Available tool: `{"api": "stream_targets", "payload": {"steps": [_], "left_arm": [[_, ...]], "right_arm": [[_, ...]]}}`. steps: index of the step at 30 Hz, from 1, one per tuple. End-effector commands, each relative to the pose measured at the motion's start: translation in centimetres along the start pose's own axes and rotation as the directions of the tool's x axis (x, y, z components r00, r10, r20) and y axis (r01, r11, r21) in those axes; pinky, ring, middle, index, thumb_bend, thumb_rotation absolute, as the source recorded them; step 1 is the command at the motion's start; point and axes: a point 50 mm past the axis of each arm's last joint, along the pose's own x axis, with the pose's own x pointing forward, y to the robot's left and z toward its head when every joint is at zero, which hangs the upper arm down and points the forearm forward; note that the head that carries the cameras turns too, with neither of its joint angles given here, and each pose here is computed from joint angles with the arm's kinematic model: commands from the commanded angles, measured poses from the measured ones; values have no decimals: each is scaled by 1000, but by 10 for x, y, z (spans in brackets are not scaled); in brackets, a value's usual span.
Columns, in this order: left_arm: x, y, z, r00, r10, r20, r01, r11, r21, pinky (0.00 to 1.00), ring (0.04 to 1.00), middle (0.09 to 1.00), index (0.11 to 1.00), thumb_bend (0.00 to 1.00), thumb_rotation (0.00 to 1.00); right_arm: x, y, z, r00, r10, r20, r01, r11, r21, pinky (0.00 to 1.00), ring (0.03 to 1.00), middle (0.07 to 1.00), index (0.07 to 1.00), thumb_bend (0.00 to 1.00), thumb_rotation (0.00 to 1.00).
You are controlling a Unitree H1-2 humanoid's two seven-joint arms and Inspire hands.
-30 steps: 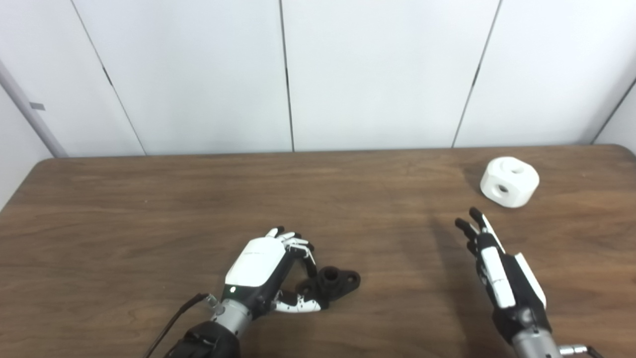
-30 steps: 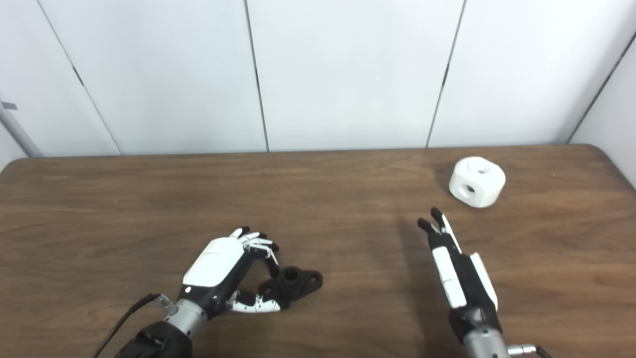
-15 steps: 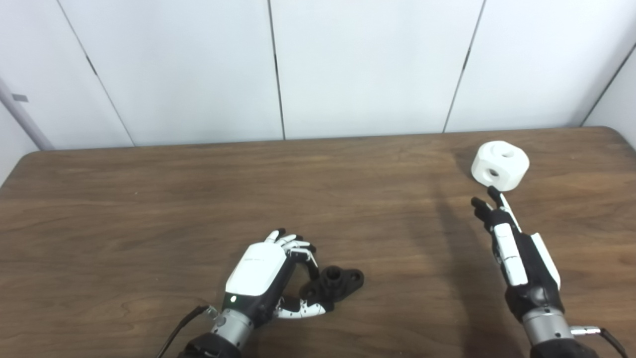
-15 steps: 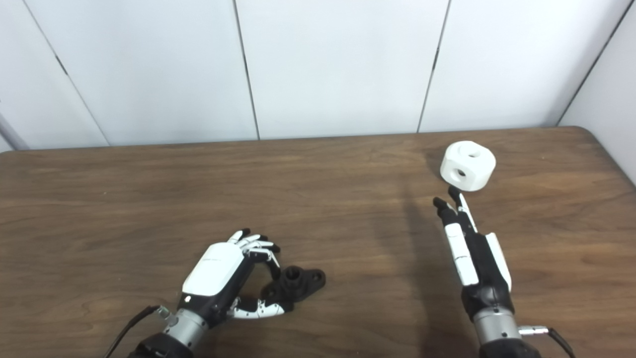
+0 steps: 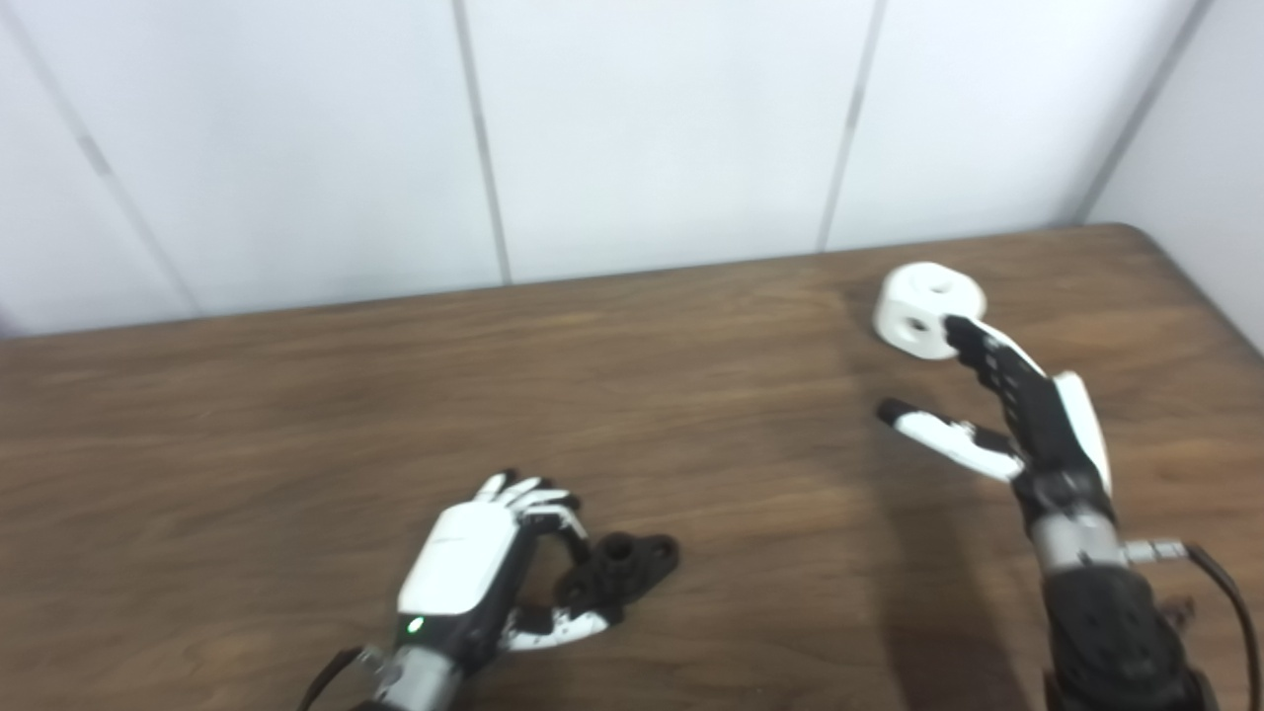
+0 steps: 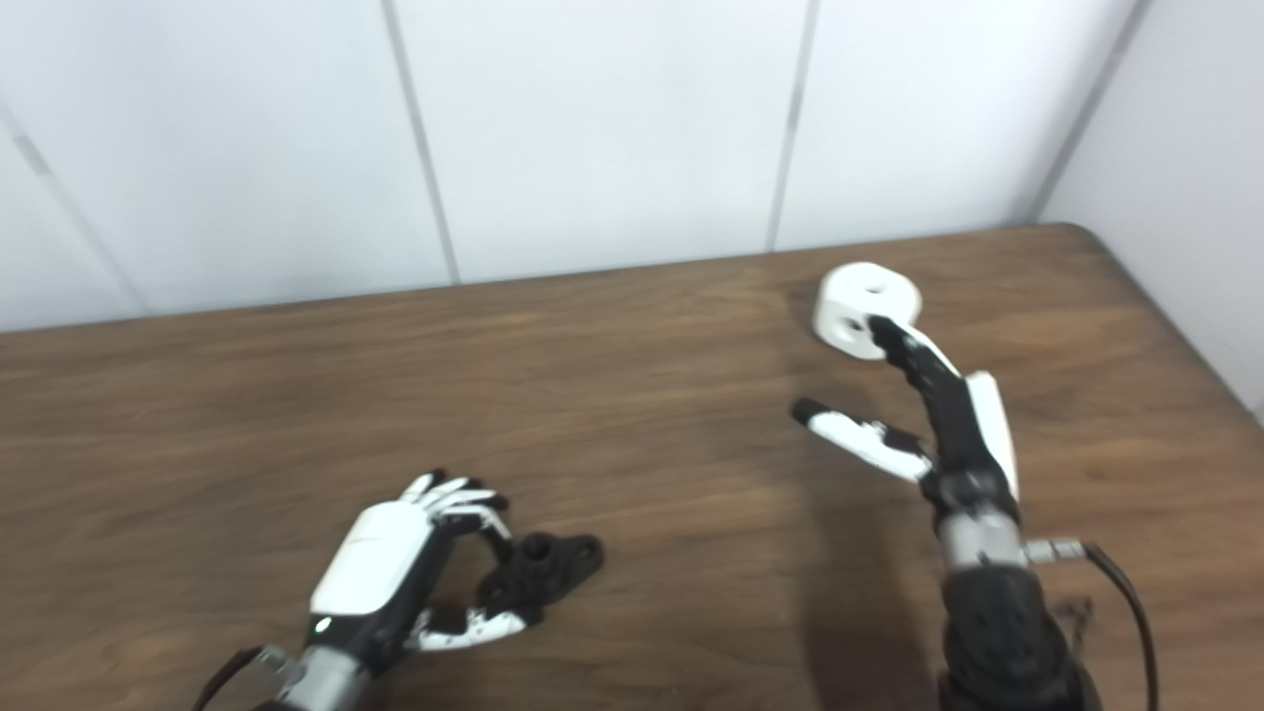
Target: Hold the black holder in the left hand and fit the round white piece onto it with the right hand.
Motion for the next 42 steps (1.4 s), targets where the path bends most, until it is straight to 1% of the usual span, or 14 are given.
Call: {"api": "stream_targets", "payload": {"steps": [1, 2, 5, 6, 7, 8, 9, 11, 17, 19, 24, 29, 36, 42], "left_arm": [[-6, -5, -7, 999, -34, -5, 34, 999, 11, 952, 869, 773, 486, 521, 48], [-7, -5, -9, 999, -34, -7, 34, 999, 11, 952, 868, 772, 486, 521, 47], [-9, -3, -13, 999, -33, -15, 33, 999, 18, 957, 869, 769, 487, 520, 47], [-9, -3, -14, 999, -31, -16, 31, 999, 21, 954, 867, 768, 487, 520, 47], [-10, -2, -15, 999, -30, -16, 31, 999, 22, 949, 865, 766, 486, 520, 47], [-10, -1, -16, 999, -30, -17, 31, 999, 22, 947, 864, 765, 486, 520, 47], [-10, 0, -17, 999, -30, -18, 31, 999, 22, 941, 863, 765, 486, 520, 47], [-11, 2, -19, 999, -32, -20, 32, 999, 20, 935, 862, 764, 486, 520, 46], [-11, 8, -23, 999, -40, -26, 40, 999, 18, 927, 859, 765, 486, 520, 45], [-10, 7, -24, 999, -40, -26, 40, 999, 16, 923, 857, 765, 486, 520, 45], [-10, 8, -25, 999, -41, -23, 42, 999, 16, 911, 850, 760, 486, 520, 44], [-10, 10, -24, 999, -35, -25, 36, 999, 19, 890, 842, 756, 486, 520, 44], [-11, 10, -21, 999, -32, -25, 32, 999, 8, 885, 843, 755, 486, 520, 44], [-12, 10, -21, 999, -34, -29, 35, 999, 10, 885, 842, 754, 486, 520, 45]], "right_arm": [[15, -15, 19, 996, -48, 78, 52, 997, -54, 895, 864, 834, 771, 852, 337], [20, -18, 21, 995, -52, 84, 59, 996, -73, 852, 845, 826, 767, 857, 333], [35, -25, 27, 993, -60, 98, 73, 989, -126, 655, 756, 785, 766, 858, 327], [40, -27, 29, 993, -59, 104, 75, 985, -158, 641, 753, 782, 766, 852, 325], [43, -28, 30, 993, -58, 106, 77, 981, -180, 694, 799, 811, 771, 835, 322], [49, -30, 31, 992, -56, 109, 79, 973, -215, 712, 814, 821, 773, 830, 321], [55, -32, 33, 993, -55, 108, 81, 966, -245, 773, 853, 857, 782, 827, 326], [64, -34, 36, 993, -55, 106, 83, 956, -281, 842, 897, 900, 793, 829, 329], [88, -33, 40, 994, -54, 90, 80, 942, -327, 808, 926, 926, 772, 846, 281], [96, -33, 39, 996, -48, 80, 74, 931, -356, 850, 951, 941, 766, 855, 288], [116, -34, 37, 998, -44, 35, 55, 903, -425, 888, 980, 973, 765, 887, 295], [132, -36, 34, 1000, -17, -17, 6, 871, -492, 993, 1000, 999, 792, 932, 299], [148, -38, 27, 998, -4, -69, -36, 828, -560, 1000, 1000, 1000, 824, 985, 328], [160, -37, 21, 994, -5, -110, -62, 802, -594, 1000, 1000, 1000, 838, 1000, 347]]}}
